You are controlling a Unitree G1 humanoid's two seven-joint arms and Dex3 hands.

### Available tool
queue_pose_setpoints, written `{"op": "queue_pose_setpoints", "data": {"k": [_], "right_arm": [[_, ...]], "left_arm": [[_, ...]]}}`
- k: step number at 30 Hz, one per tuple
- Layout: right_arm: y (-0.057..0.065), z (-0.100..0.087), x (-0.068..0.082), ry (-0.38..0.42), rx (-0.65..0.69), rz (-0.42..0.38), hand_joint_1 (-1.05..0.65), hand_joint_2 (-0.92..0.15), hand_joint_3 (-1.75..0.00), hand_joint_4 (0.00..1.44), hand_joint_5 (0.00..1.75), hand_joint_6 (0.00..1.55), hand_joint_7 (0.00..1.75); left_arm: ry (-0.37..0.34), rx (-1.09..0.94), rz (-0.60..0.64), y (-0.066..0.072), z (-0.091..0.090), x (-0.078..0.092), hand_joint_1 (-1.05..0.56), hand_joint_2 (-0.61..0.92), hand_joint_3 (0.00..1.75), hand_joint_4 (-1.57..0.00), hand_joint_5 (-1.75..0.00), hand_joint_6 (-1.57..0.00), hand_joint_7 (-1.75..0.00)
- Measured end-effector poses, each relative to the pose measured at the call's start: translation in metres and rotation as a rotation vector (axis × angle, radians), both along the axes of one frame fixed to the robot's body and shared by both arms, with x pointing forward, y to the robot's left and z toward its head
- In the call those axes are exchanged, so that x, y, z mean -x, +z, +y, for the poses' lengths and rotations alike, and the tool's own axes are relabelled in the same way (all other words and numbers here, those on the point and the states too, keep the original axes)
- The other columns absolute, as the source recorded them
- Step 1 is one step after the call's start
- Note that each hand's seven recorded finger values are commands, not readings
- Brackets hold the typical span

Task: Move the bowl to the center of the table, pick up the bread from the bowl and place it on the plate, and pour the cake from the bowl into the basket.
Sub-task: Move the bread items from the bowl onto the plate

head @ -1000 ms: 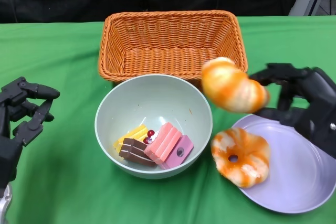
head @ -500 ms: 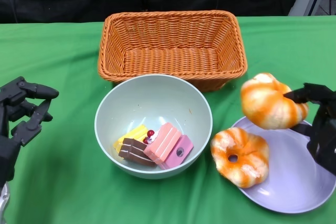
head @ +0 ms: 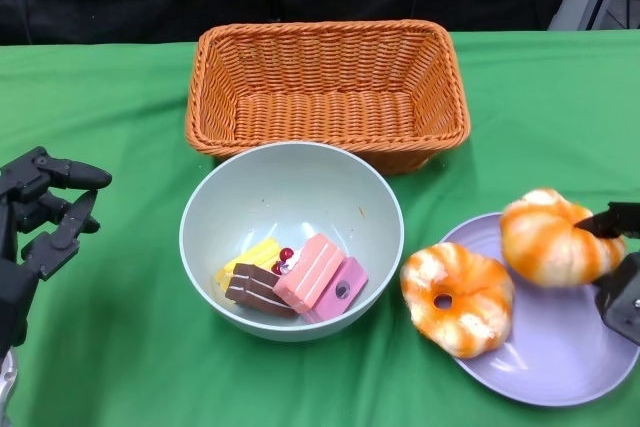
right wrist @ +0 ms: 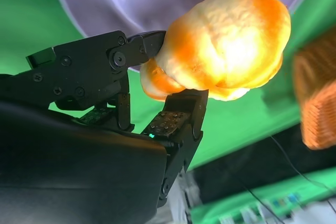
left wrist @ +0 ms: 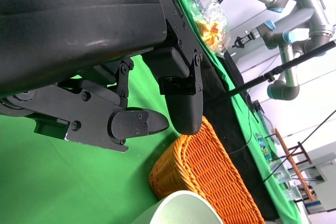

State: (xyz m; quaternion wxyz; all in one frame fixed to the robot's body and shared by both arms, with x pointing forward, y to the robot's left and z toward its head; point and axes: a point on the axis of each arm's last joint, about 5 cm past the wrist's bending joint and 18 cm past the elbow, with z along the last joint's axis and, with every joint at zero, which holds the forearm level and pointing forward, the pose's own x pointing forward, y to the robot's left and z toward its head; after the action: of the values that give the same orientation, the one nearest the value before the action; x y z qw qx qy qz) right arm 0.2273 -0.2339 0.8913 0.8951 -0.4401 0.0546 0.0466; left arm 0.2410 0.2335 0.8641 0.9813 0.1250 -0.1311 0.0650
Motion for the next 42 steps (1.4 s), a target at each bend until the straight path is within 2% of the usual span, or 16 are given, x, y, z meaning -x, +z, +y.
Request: {"op": "queue_pose_setpoints", "data": {"k": [3,6,8,10,11,13,16,18,20,22,23,25,32,33,38,42], "right_arm": [[0.003,-0.001,0.000,0.003,0.028,0.043,-0.08,-0.92,-0.04,0.58,1.48,0.76,0.81],[0.004,-0.001,0.000,0.003,0.032,0.069,-0.08,-0.92,-0.04,0.57,1.49,0.73,0.88],[0.004,0.000,0.000,0.017,0.057,0.075,-0.08,-0.92,-0.02,0.65,1.36,0.82,0.65],[0.004,0.000,0.001,0.026,0.086,0.078,-0.08,-0.92,-0.01,0.67,1.32,0.86,0.56],[0.005,0.000,0.001,0.027,0.102,0.088,-0.11,-0.92,-0.02,0.71,1.13,0.86,0.37],[0.009,0.002,0.000,0.037,0.148,0.117,-0.13,-0.92,-0.02,0.76,0.97,0.89,0.16],[0.014,0.003,0.000,0.047,0.192,0.150,-0.14,-0.91,-0.01,0.76,0.91,0.84,0.06],[0.019,0.004,0.001,0.055,0.206,0.159,-0.15,-0.91,0.00,0.76,0.74,0.75,0.02],[0.024,0.006,0.001,0.078,0.219,0.185,-0.18,-0.92,-0.02,0.75,0.44,0.63,0.01],[0.028,0.006,0.001,0.096,0.241,0.218,-0.19,-0.92,-0.02,0.76,0.36,0.60,0.00],[0.031,0.006,0.001,0.105,0.264,0.241,-0.26,-0.92,-0.01,0.65,0.24,0.48,0.00],[0.038,0.007,0.001,0.139,0.326,0.306,-0.31,-0.91,-0.01,0.61,0.14,0.41,0.00],[0.048,0.012,0.001,0.163,0.373,0.366,-0.37,-0.89,0.00,0.53,0.03,0.33,0.00],[0.050,0.013,0.002,0.170,0.387,0.382,-0.50,-0.88,0.00,0.48,0.02,0.25,0.00],[0.076,0.017,0.002,0.222,0.471,0.373,-0.59,-0.88,0.00,0.48,0.02,0.22,0.01],[0.081,0.018,0.002,0.237,0.486,0.383,-0.61,-0.88,0.00,0.48,0.02,0.23,0.01]], "left_arm": [[0.000,0.000,0.000,0.000,0.000,0.000,-0.14,0.92,0.44,-0.70,-1.44,-0.73,-1.03],[0.000,-0.001,0.000,0.000,0.000,0.000,-0.14,0.92,0.44,-0.70,-1.44,-0.73,-1.03],[0.000,0.000,0.000,0.000,0.000,0.000,-0.13,0.92,0.44,-0.70,-1.43,-0.73,-1.03],[0.001,0.000,-0.001,0.000,0.000,0.000,-0.13,0.92,0.44,-0.70,-1.43,-0.73,-1.03],[0.002,0.001,-0.001,0.000,0.000,0.000,-0.13,0.92,0.44,-0.70,-1.43,-0.73,-1.03],[0.002,0.002,-0.002,0.000,0.000,0.000,-0.13,0.92,0.44,-0.70,-1.43,-0.73,-1.02],[0.002,0.001,-0.005,0.001,0.000,0.000,-0.15,0.92,0.43,-0.71,-1.43,-0.74,-1.03],[0.001,0.001,-0.007,0.001,0.000,0.000,-0.16,0.92,0.43,-0.71,-1.43,-0.74,-1.02],[0.001,0.000,-0.010,0.001,0.000,0.000,-0.16,0.92,0.42,-0.72,-1.43,-0.74,-1.02],[0.001,0.001,-0.011,0.002,0.000,0.000,-0.16,0.92,0.42,-0.72,-1.43,-0.74,-1.02],[0.002,0.001,-0.011,0.002,0.000,0.000,-0.16,0.92,0.42,-0.71,-1.43,-0.74,-1.02],[0.002,0.001,-0.011,0.002,0.000,0.000,-0.16,0.92,0.42,-0.71,-1.43,-0.74,-1.02],[0.002,0.001,-0.011,0.002,0.001,0.000,-0.15,0.92,0.42,-0.71,-1.42,-0.74,-1.01],[0.002,0.001,-0.011,0.002,0.000,-0.001,-0.15,0.92,0.42,-0.73,-1.42,-0.76,-1.02],[0.003,0.001,-0.012,0.002,0.000,-0.001,-0.14,0.92,0.42,-0.74,-1.42,-0.76,-1.02],[0.005,0.002,-0.013,0.002,-0.001,-0.001,-0.13,0.92,0.42,-0.74,-1.42,-0.76,-1.02]]}}
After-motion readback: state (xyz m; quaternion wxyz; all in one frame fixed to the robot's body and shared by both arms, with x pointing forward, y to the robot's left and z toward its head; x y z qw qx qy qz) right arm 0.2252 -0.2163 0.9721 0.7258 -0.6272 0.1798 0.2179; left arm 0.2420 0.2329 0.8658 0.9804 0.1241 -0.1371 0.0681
